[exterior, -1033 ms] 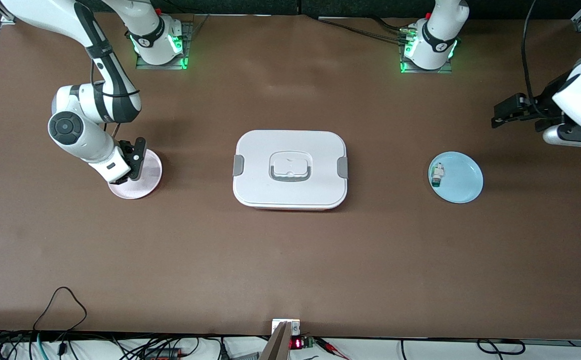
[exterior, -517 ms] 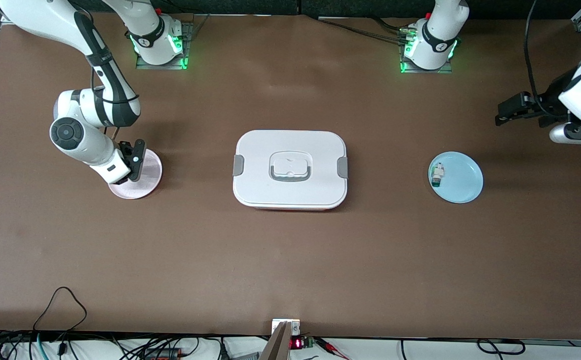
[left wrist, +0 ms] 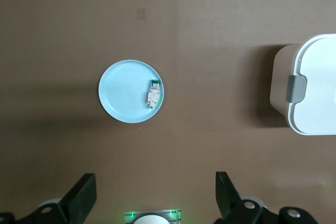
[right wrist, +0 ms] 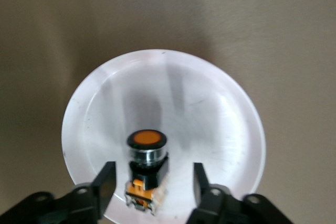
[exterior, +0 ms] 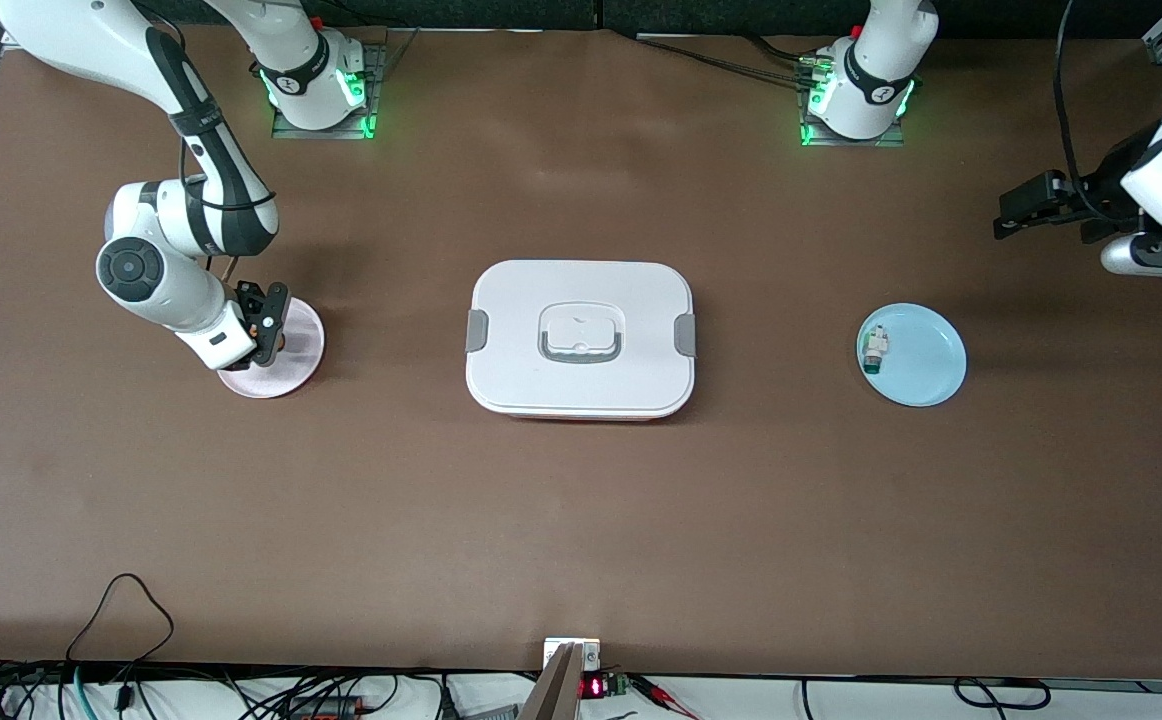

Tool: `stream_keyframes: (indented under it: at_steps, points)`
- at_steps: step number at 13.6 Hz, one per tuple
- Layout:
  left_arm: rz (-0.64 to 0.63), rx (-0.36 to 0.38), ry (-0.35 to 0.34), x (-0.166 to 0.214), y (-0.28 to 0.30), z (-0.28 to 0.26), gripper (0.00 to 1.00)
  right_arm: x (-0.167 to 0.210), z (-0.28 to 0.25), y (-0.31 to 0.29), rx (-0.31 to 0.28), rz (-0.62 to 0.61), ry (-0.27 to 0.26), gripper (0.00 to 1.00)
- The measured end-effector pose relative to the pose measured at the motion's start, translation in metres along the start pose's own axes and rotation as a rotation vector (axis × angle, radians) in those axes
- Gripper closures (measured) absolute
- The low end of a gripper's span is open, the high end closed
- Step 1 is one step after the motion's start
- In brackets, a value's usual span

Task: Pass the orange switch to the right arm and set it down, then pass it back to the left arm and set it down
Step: 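Open the right gripper and raise it away from the plate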

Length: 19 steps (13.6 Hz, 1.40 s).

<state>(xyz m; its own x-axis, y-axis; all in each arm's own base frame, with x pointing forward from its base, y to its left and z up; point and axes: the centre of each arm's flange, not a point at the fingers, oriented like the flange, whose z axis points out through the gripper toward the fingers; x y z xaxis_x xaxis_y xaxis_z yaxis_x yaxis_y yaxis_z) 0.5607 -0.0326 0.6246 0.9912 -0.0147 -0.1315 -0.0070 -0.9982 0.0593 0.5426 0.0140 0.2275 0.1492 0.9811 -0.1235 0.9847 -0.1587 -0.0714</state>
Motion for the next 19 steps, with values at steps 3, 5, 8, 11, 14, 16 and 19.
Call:
stream_keyframes:
  at_steps: [3,5,8,11,14,16,19]
  points:
    - [0.022,0.032,0.004,0.000,0.008,0.000,0.00,-0.002,-0.024,0.007,-0.024,0.009,0.000,0.00]
    - [0.029,0.040,0.005,-0.001,0.012,0.000,0.00,-0.001,-0.054,0.019,-0.028,0.021,-0.004,0.00]
    - [0.029,0.043,0.014,-0.006,0.012,0.000,0.00,0.009,-0.118,0.038,-0.035,0.105,0.065,0.00]
    - [0.026,0.048,0.017,-0.015,0.012,0.003,0.00,0.012,-0.173,0.050,-0.025,0.230,0.138,0.00]
    - [0.014,0.048,0.019,-0.016,0.005,0.004,0.00,0.015,-0.208,0.053,0.011,0.377,0.151,0.00]
    - [0.006,0.047,0.018,-0.016,0.000,0.005,0.00,0.026,-0.225,0.047,0.031,0.556,0.147,0.00]
    - [0.011,0.047,0.018,-0.015,0.002,0.005,0.00,0.044,-0.249,0.031,0.079,0.914,0.121,0.00]
